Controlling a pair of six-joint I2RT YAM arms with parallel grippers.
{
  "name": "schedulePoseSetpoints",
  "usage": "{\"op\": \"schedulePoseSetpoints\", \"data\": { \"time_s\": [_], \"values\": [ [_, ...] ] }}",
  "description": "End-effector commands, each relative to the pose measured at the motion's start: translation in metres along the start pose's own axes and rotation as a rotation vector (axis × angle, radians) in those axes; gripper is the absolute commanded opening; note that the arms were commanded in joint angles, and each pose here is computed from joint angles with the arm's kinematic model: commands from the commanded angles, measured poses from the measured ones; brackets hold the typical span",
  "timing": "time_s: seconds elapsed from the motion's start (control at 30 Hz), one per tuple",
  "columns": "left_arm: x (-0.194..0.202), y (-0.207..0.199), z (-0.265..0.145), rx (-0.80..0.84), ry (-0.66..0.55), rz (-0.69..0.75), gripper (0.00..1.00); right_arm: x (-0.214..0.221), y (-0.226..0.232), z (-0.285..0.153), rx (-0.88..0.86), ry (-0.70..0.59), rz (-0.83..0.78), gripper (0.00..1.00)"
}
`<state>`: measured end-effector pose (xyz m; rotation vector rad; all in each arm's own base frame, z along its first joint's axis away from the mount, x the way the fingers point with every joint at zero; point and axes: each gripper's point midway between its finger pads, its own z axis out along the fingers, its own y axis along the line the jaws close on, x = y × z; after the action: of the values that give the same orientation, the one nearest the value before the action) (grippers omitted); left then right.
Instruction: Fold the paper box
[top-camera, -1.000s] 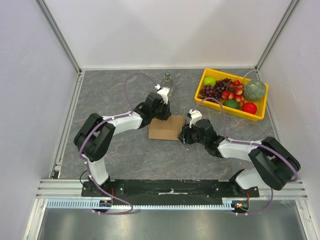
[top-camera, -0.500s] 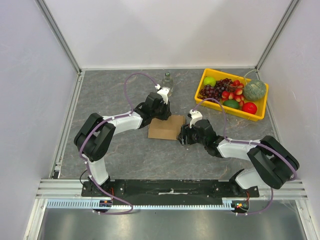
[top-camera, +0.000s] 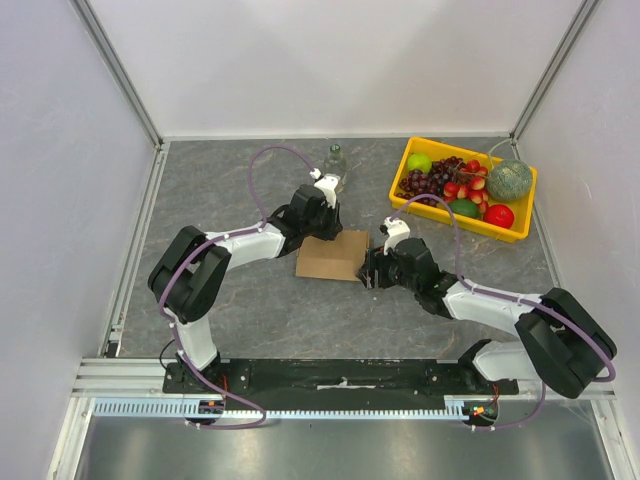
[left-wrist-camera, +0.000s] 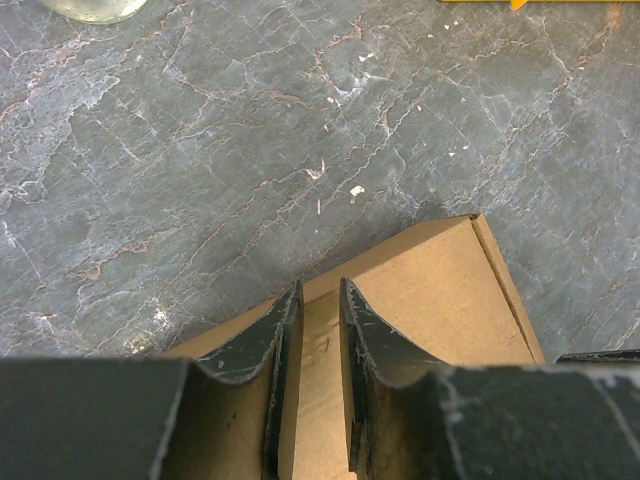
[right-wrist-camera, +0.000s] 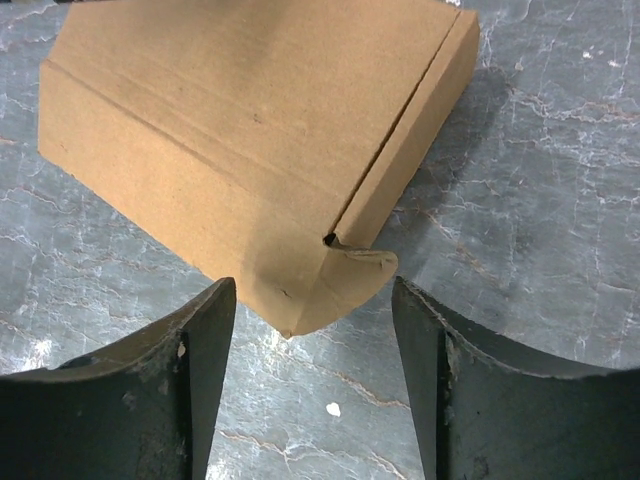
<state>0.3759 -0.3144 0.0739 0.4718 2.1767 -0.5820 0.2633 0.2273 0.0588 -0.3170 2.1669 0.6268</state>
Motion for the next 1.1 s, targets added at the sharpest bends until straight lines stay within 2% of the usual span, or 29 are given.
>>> {"op": "schedulePoseSetpoints", "data": {
  "time_s": [0.0, 0.4, 0.6, 1.07],
  "values": [
    [0.009, -0.002, 0.005, 0.021, 0.032, 0.039, 0.27, -0.016, 0.008, -0.001, -0.022, -0.025, 0.005, 0.7],
    [0.011, -0.002, 0.006, 0.019, 0.036, 0.041, 0.26, -0.009, 0.016, 0.008, -0.069, -0.001, 0.044, 0.73],
    [0.011, -0.002, 0.006, 0.019, 0.037, 0.041, 0.26, -0.011, 0.021, 0.01, -0.094, -0.007, 0.06, 0.66],
    [0.012, -0.002, 0.007, 0.021, 0.043, 0.039, 0.26, -0.012, 0.022, 0.011, -0.098, -0.008, 0.063, 0.62]
  ]
}}
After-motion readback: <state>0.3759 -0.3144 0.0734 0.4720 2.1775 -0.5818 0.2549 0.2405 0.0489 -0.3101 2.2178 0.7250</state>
